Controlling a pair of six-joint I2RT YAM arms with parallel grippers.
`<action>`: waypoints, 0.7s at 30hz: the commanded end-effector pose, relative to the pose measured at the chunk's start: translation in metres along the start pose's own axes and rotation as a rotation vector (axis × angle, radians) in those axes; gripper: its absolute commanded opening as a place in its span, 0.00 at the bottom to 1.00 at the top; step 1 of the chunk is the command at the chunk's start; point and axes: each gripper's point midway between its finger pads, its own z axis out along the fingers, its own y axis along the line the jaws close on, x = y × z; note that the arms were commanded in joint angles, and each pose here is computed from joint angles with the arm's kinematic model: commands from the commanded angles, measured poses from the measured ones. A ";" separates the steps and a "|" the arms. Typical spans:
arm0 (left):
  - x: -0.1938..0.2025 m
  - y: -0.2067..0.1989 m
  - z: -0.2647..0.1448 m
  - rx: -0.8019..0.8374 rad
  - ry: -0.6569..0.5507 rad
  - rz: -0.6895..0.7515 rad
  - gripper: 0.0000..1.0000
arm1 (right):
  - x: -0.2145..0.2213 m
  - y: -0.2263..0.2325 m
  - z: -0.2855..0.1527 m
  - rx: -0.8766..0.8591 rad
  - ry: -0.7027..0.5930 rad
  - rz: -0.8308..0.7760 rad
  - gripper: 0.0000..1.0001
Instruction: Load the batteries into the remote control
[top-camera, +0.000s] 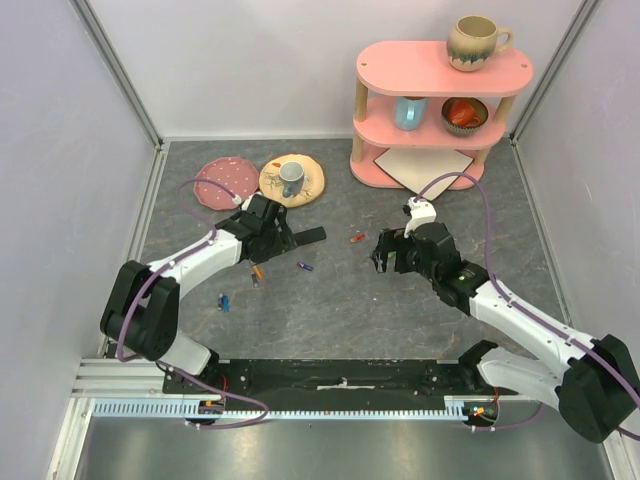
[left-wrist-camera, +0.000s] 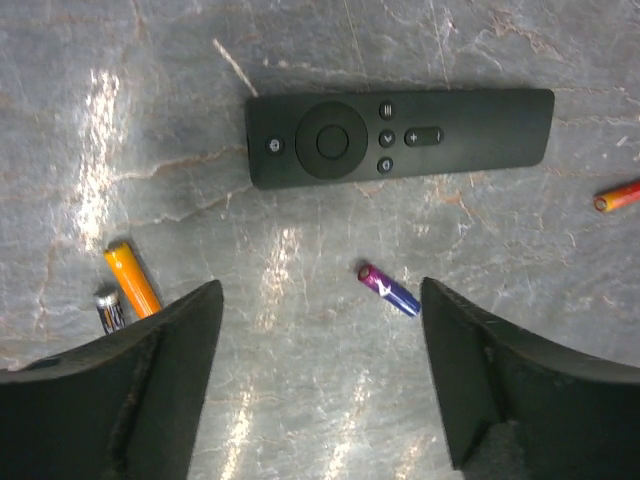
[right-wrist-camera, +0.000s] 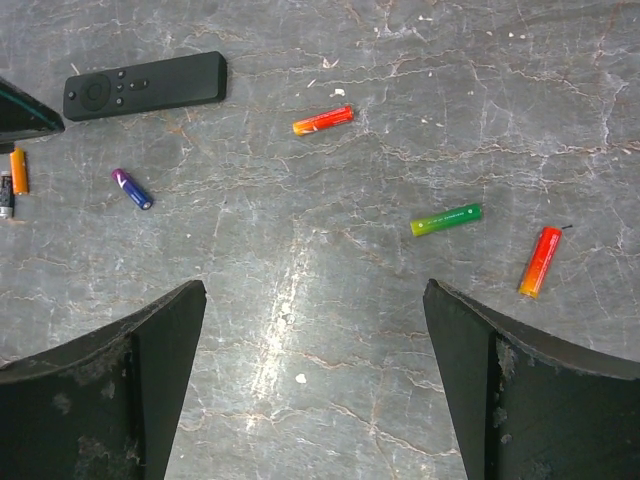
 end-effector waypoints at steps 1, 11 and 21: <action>-0.027 -0.005 0.005 -0.039 -0.062 0.015 0.81 | -0.022 0.011 -0.007 -0.042 -0.069 0.009 0.98; 0.000 0.005 -0.006 0.035 -0.035 -0.016 0.47 | -0.034 0.031 0.062 -0.043 -0.039 0.026 0.77; 0.013 0.004 0.006 0.066 0.005 -0.043 0.02 | -0.057 0.064 0.130 -0.076 -0.055 0.035 0.39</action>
